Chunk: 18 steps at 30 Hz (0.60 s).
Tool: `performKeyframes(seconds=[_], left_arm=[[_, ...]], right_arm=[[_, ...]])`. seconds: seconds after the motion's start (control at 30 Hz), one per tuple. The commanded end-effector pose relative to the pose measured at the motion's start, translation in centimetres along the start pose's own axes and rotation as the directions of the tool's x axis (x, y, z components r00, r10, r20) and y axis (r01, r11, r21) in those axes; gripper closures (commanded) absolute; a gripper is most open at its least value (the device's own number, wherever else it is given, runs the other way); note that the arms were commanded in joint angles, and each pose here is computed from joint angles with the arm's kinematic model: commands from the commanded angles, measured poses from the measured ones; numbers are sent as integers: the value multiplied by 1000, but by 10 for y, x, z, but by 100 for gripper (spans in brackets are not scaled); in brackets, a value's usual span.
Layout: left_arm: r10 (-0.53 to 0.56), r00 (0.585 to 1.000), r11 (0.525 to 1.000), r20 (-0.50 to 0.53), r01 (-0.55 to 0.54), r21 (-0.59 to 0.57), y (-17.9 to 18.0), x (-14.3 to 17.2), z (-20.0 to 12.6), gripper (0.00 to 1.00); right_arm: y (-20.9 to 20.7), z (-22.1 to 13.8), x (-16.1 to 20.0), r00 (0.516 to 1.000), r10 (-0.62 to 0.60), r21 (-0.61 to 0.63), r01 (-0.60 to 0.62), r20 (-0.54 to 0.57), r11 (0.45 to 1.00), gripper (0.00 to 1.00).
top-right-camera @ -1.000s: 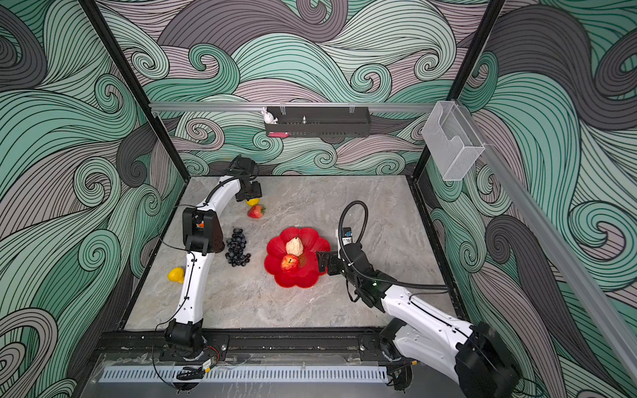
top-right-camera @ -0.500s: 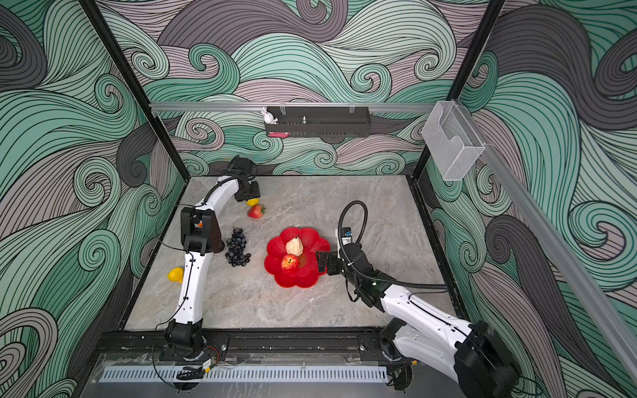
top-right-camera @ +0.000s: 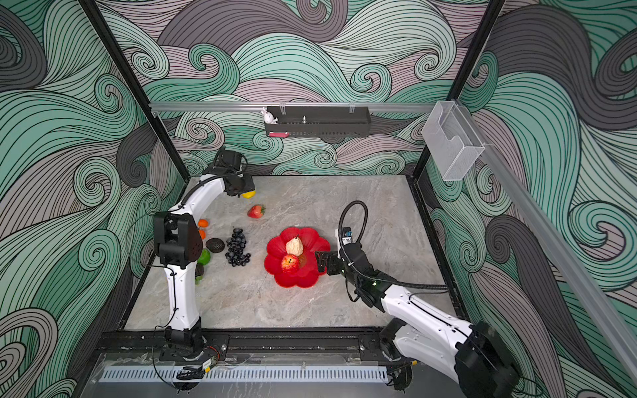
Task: Arrange fruit in a fruit bowl
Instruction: Pick up the fruit from the top-left of the table, then place the fruit in the fruit bowl.
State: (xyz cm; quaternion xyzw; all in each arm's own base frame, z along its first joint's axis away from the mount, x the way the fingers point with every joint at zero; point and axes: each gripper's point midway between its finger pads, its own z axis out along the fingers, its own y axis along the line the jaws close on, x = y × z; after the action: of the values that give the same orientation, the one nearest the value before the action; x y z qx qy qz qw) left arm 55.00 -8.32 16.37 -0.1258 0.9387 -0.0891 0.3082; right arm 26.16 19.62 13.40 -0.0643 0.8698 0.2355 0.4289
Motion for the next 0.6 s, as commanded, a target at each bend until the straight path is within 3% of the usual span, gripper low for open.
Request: performKeyframes(seconds=[0.0, 0.1, 0.33, 0.57], left_arm=[[-76, 997, 982, 25, 70, 177, -24, 1, -39, 43], [-96, 994, 947, 45, 78, 311, -39, 25, -62, 43], [-24, 998, 871, 65, -11, 491, -73, 89, -103, 45], [162, 963, 739, 215, -263, 620, -125, 156, -147, 45]], right_arm=[[13, -6, -15, 998, 53, -57, -52, 18, 997, 3], [20, -9, -24, 995, 100, -76, -100, -4, 992, 3], [27, -14, -30, 969, 237, -97, -243, -70, 965, 3], [41, -21, -31, 923, 360, -150, -378, -134, 914, 4]])
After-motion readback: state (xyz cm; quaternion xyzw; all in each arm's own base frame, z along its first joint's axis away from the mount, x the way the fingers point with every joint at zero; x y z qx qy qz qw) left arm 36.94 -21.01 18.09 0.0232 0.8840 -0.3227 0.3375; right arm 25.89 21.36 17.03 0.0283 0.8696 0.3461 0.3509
